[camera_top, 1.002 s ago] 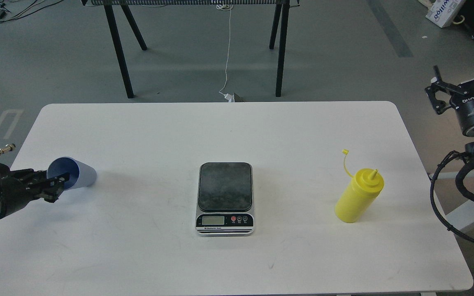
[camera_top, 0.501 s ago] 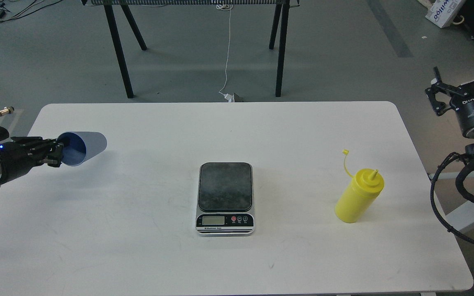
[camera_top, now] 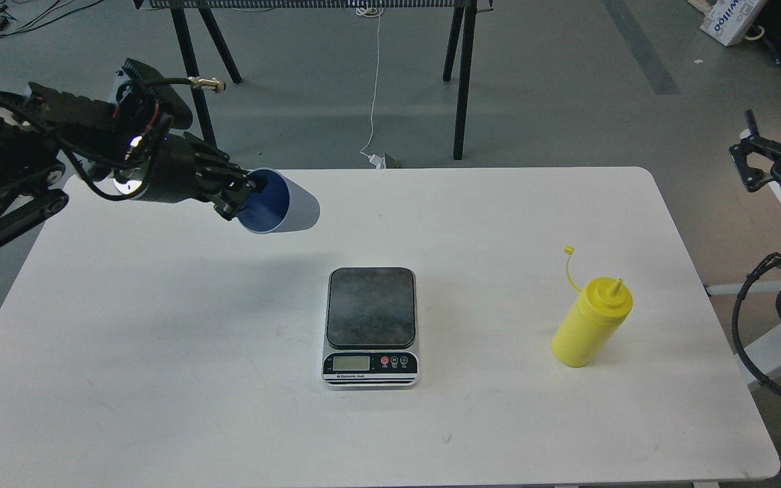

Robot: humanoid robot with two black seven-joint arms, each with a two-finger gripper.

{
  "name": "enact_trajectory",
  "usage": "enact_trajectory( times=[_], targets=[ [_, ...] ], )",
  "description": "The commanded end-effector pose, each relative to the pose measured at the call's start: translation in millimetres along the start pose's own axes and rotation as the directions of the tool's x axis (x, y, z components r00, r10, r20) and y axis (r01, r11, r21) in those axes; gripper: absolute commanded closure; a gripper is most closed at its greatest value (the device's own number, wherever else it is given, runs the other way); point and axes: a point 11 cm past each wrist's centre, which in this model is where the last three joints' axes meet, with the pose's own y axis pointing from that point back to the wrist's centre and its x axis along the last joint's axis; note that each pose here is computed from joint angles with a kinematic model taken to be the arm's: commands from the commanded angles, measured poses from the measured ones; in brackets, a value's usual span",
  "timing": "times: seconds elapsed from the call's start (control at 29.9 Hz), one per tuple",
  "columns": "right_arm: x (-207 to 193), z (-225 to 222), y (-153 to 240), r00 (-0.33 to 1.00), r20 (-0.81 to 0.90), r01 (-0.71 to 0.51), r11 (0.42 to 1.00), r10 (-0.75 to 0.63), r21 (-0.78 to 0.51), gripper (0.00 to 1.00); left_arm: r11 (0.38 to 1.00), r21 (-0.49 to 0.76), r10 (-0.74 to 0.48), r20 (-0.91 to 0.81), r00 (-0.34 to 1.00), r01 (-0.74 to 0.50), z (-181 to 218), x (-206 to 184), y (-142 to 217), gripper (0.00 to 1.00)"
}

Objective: Pour seasoning into cup on scale with both arms
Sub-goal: 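Lift the blue cup with the left gripper and carry it over the scale, then lower the blue cup onto the scale and release it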

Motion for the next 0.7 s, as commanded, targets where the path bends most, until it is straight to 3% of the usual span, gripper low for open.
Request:
enact_trajectory(
  times=[0.0,0.27,0.67],
  targets=[
    [7.3,-10.3,5.3,1.0,-0.008,-0.018,1.0,0.019,0.019,0.01,0.995,-0.097,0.035,0.095,0.995,-0.025,40.2,36.9,-34.9,0.98],
    [15.3,-18.6,12.6,0.999,-0.022,-0.038,0.999,0.039,0.03,0.01,0.961,-0.241,-0.067,0.263,0.963,0.133,110.7,33.1,-87.7,0.97],
    [17.0,-20.3,14.1,0.999,-0.014,-0.044,0.998,0.044,0.041,0.01,0.962,-0.191,-0.14,0.277,0.951,0.197,95.8,19.6,-91.9,0.95]
  ],
)
